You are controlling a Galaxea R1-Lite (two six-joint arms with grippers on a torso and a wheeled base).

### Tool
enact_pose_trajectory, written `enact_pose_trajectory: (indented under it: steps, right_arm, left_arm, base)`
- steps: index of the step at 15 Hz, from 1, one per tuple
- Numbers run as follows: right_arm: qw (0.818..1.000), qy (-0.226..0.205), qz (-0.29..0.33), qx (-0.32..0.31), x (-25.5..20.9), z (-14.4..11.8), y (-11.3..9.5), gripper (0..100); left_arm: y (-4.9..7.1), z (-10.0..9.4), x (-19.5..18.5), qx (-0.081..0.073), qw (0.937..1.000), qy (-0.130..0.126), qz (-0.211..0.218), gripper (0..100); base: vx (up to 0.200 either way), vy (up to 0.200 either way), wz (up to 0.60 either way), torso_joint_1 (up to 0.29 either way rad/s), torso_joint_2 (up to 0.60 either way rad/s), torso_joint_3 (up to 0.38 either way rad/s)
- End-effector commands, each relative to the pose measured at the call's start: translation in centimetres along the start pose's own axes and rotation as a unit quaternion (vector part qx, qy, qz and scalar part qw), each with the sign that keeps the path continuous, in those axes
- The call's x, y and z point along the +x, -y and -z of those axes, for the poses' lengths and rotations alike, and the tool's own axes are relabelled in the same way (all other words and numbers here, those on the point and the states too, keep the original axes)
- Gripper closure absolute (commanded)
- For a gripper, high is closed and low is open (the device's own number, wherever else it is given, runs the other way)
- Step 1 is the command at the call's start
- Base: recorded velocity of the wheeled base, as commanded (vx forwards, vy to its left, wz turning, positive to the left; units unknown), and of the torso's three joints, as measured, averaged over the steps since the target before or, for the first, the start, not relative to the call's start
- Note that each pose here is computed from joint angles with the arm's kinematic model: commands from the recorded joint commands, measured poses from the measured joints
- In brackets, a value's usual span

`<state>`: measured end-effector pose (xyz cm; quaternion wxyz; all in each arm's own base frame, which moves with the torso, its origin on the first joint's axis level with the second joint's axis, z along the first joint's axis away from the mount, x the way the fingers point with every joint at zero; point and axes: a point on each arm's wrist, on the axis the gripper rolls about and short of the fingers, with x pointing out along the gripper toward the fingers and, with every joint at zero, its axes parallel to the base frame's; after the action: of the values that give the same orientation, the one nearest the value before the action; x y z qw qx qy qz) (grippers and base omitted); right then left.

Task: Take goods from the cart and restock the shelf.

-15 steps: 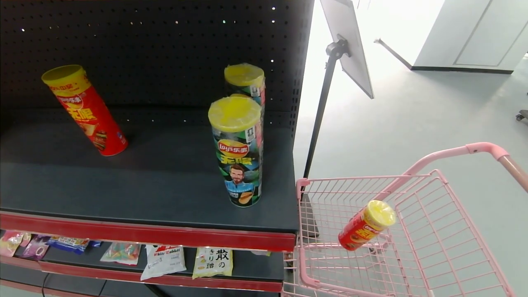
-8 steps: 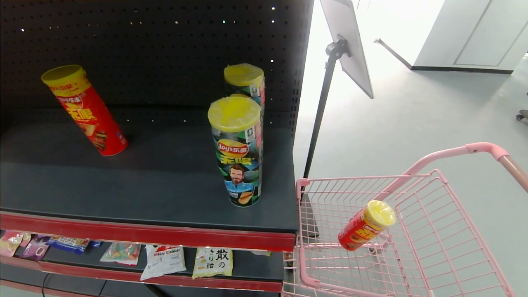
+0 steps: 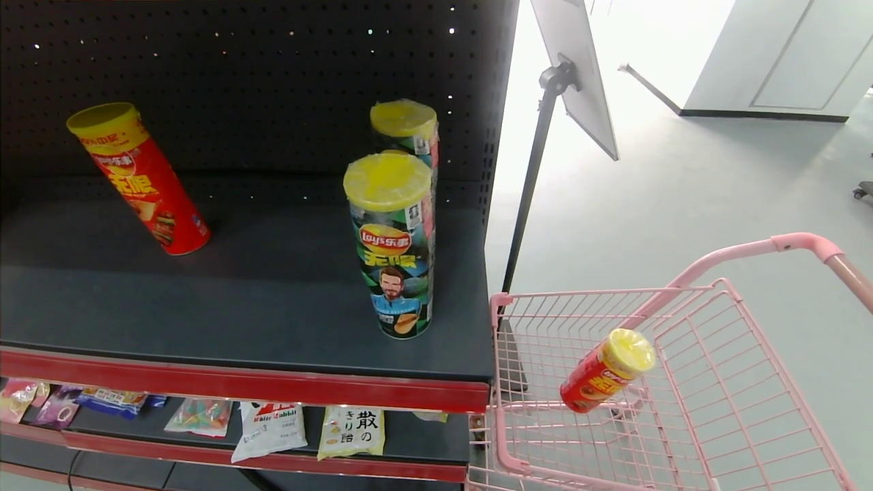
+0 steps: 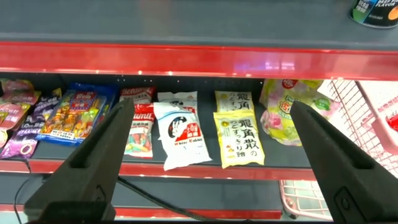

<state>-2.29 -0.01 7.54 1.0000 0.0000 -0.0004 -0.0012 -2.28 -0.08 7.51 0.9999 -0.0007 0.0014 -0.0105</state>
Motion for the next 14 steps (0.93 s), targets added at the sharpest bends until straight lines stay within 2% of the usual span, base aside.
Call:
enact_pose_trajectory:
  steps: [1, 14]
  right_arm:
    - [1.0, 0.0, 0.0, 0.0, 0.01, -0.01, 0.0, 0]
    - [1.0, 0.0, 0.0, 0.0, 0.01, -0.01, 0.0, 0]
  left_arm:
    - [0.01, 0.0, 0.0, 0.0, 1.0, 0.0, 0.0, 0]
    - [0.0, 0.0, 0.0, 0.0, 1.0, 0.0, 0.0, 0]
  base:
    - [0.0, 0.0, 0.0, -0.149, 0.33, 0.188]
    - [0.0, 0.0, 0.0, -0.165, 0.38, 0.216]
